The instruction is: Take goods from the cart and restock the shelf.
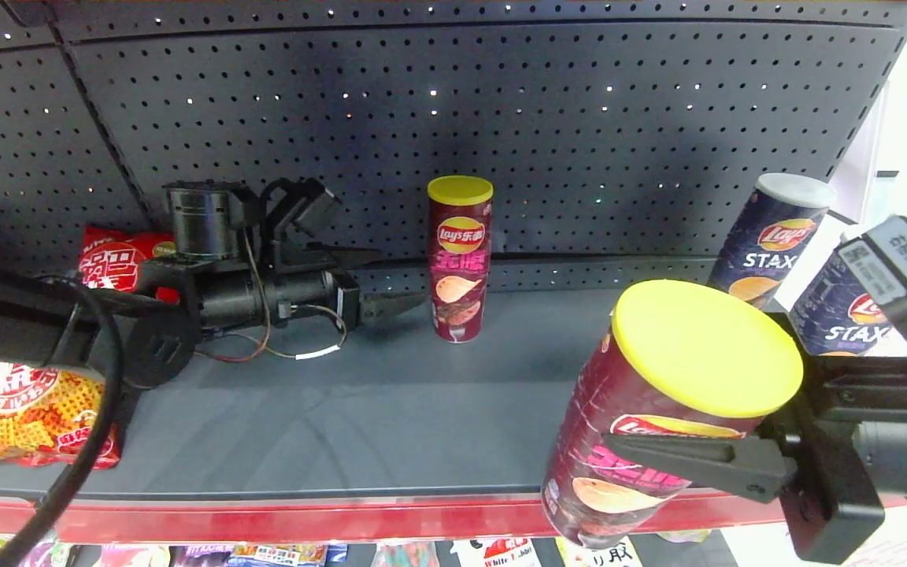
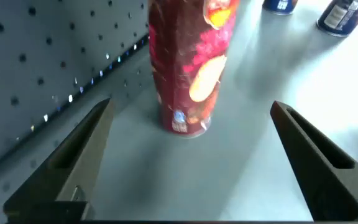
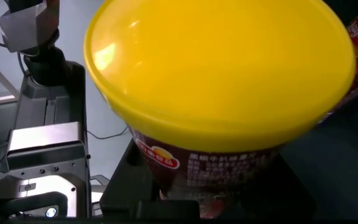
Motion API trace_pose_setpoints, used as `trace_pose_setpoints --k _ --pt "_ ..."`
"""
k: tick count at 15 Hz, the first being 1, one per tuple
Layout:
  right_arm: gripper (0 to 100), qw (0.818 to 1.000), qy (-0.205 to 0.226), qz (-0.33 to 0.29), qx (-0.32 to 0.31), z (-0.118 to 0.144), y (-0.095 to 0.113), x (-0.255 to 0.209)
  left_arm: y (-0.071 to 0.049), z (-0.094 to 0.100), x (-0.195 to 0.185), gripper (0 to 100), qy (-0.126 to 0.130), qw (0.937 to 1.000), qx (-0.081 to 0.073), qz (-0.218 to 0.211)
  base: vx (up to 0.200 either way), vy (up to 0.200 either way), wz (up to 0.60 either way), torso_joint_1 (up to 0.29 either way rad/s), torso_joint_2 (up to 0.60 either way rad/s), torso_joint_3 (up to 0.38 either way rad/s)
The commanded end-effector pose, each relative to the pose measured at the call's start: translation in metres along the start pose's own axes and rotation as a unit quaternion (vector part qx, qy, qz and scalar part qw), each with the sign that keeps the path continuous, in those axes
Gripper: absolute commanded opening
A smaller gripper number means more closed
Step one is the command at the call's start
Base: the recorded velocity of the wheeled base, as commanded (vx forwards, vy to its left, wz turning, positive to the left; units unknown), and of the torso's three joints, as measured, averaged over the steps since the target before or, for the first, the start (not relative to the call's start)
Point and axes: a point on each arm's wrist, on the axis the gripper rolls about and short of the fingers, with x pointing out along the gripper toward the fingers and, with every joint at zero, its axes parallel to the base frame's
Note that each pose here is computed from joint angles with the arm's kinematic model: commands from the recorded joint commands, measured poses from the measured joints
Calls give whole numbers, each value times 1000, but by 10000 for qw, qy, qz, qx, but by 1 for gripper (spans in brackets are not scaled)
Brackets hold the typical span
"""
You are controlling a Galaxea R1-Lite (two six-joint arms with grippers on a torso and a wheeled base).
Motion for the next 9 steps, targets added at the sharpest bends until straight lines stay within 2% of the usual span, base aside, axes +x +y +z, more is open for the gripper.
trace_pose_setpoints --k 1,7,9 --pt "0 10000 7 -8 20 0 0 0 8 -9 10 100 70 10000 -57 -5 0 0 0 0 0 0" --pt "0 10000 30 -24 44 -2 -1 0 16 -20 36 100 110 9998 -70 -134 0 0 0 0 0 0" --pt "0 10000 27 -40 42 -2 -1 -1 12 -23 49 100 132 9996 -65 -251 0 0 0 0 0 0"
